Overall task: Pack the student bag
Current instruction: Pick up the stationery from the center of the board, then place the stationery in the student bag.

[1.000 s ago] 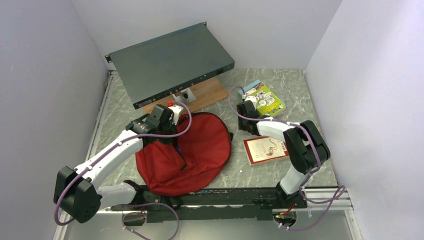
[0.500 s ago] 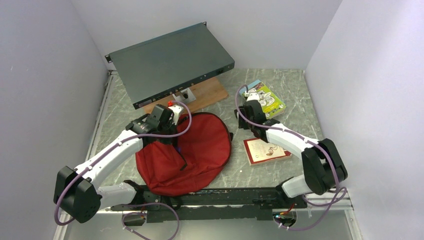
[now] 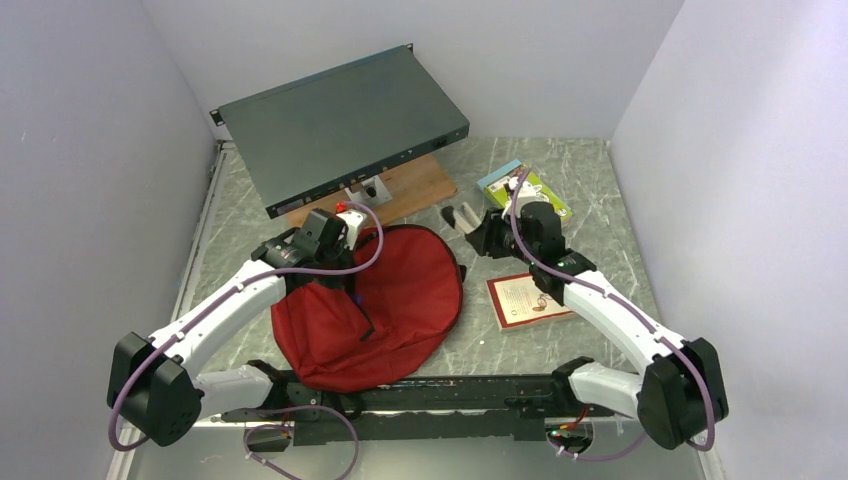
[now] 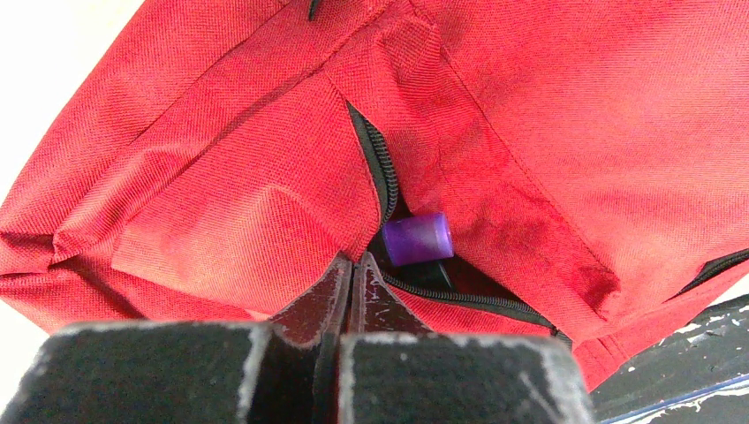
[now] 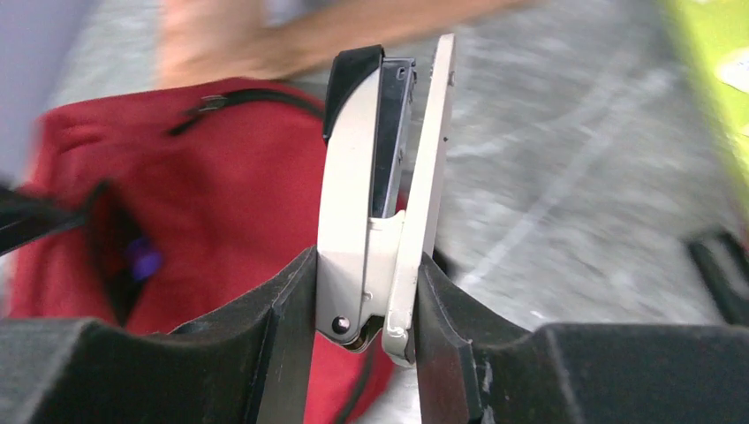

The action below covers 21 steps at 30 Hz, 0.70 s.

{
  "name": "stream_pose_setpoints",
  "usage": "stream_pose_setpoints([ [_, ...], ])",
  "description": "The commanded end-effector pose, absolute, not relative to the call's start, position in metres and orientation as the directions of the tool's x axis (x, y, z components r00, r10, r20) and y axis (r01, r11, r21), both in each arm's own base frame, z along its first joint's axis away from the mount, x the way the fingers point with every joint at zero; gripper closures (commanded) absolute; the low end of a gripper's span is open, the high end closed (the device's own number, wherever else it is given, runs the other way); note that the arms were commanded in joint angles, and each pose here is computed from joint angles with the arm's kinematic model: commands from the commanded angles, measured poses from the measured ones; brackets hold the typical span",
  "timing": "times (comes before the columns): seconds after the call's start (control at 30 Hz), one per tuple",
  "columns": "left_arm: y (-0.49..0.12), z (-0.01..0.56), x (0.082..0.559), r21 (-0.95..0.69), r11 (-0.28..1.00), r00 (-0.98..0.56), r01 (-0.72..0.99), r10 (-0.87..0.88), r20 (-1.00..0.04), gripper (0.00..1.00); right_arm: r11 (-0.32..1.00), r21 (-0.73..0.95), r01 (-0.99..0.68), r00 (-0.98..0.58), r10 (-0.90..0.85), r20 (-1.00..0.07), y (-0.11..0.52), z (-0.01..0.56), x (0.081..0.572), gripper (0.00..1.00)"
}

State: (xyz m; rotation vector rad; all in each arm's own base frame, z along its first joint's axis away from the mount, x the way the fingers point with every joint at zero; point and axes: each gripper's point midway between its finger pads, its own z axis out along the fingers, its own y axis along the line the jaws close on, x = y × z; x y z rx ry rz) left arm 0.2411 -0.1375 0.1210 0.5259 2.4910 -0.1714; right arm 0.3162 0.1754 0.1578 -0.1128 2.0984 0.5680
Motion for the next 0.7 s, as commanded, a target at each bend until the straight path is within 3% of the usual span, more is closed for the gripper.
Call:
stream_pose_setpoints([
  [0.0, -0.142, 0.137, 0.246, -0.005, 0.907, -0.717, 0.421, 0.329, -0.615, 1.00, 0.563, 0.434, -0.703, -0.437, 0.140, -0.889, 0.246, 0.241, 0.280, 1.00],
  [0.2, -0.141, 0.139, 0.247, -0.004, 0.910, -0.713, 0.416, 0.323, -0.622, 1.00, 0.293, 0.370, -0.881, -0.395, -0.028, -0.918, 0.300, 0.233, 0.235, 1.00],
  [0.53, -0.140, 0.139, 0.247, -0.001, 0.911, -0.711, 0.413, 0.322, -0.625, 1.00, 0.210, 0.091, -0.974, -0.144, -0.253, -0.957, 0.336, 0.177, 0.218, 1.00],
  [0.67, -0.140, 0.139, 0.247, -0.001, 0.910, -0.710, 0.414, 0.323, -0.625, 1.00, 0.246, -0.071, -0.967, -0.033, -0.394, -0.918, 0.344, 0.152, 0.220, 1.00],
])
